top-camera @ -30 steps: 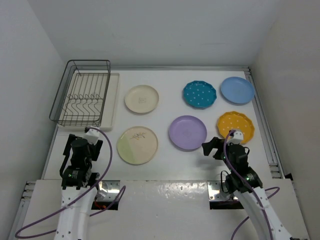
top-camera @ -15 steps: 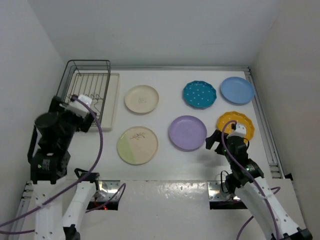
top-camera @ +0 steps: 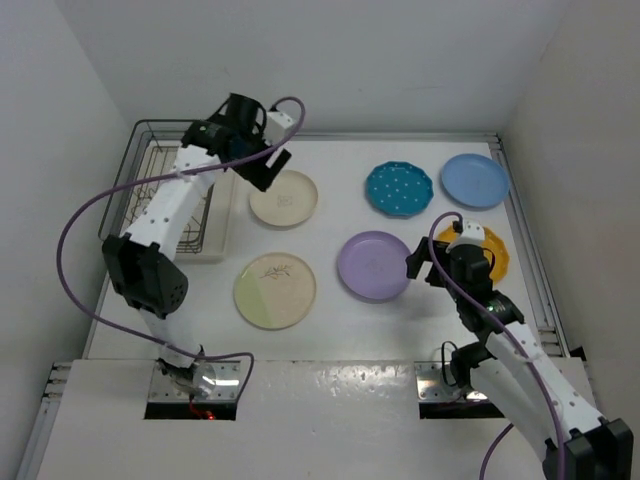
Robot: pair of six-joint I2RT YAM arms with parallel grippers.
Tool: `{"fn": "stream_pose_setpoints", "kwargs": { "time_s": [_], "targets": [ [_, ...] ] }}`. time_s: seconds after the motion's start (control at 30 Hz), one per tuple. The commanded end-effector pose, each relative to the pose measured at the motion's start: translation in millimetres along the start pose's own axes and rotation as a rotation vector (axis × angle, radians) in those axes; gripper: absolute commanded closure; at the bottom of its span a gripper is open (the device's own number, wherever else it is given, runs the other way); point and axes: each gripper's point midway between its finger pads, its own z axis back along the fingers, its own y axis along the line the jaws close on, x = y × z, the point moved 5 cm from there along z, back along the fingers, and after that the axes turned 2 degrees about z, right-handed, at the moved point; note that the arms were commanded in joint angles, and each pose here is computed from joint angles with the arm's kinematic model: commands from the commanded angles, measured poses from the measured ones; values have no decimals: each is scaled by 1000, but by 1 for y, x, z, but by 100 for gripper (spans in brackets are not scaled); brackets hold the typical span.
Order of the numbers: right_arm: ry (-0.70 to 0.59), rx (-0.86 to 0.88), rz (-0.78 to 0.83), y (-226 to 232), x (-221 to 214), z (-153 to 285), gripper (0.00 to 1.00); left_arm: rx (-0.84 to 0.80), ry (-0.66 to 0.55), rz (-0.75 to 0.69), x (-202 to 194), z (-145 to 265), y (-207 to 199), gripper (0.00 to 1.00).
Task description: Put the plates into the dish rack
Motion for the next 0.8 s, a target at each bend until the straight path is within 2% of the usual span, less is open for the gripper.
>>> {"fn": "stream_pose_setpoints", "kwargs": {
  "time_s": [0.0, 0.07, 0.17, 0.2, 0.27, 0.3, 0.37, 0.6, 0.77],
  "targets": [
    [-65, -21, 14, 3, 33, 6, 0, -42, 26, 47, -8, 19, -18, 17],
    [-43, -9, 26, 5, 35, 5, 0, -44, 10, -8, -9, 10, -27, 17],
    [10, -21, 36, 5, 32, 0, 0, -121, 135, -110, -52, -15, -57, 17],
    [39, -29, 27, 5, 28, -4, 0, -134, 213, -121, -77, -27, -66, 17],
    [28, -28, 11, 7, 34, -6, 0, -137, 241, -132, -93, -41, -73, 17],
    [33, -21, 3, 9, 33, -7, 0, -147, 293, -125, -115, -50, -76, 17],
    [39, -5, 5, 14, 37, -13, 0, -123, 279, -113, -126, -57, -73, 17],
    [138, 22, 24, 27, 51, -30, 0, -106, 398, -44, -190, -87, -66, 17],
    [161, 47, 10, 33, 52, -34, 0, -321, 427, 31, -217, -100, -93, 18]
  ]
}}
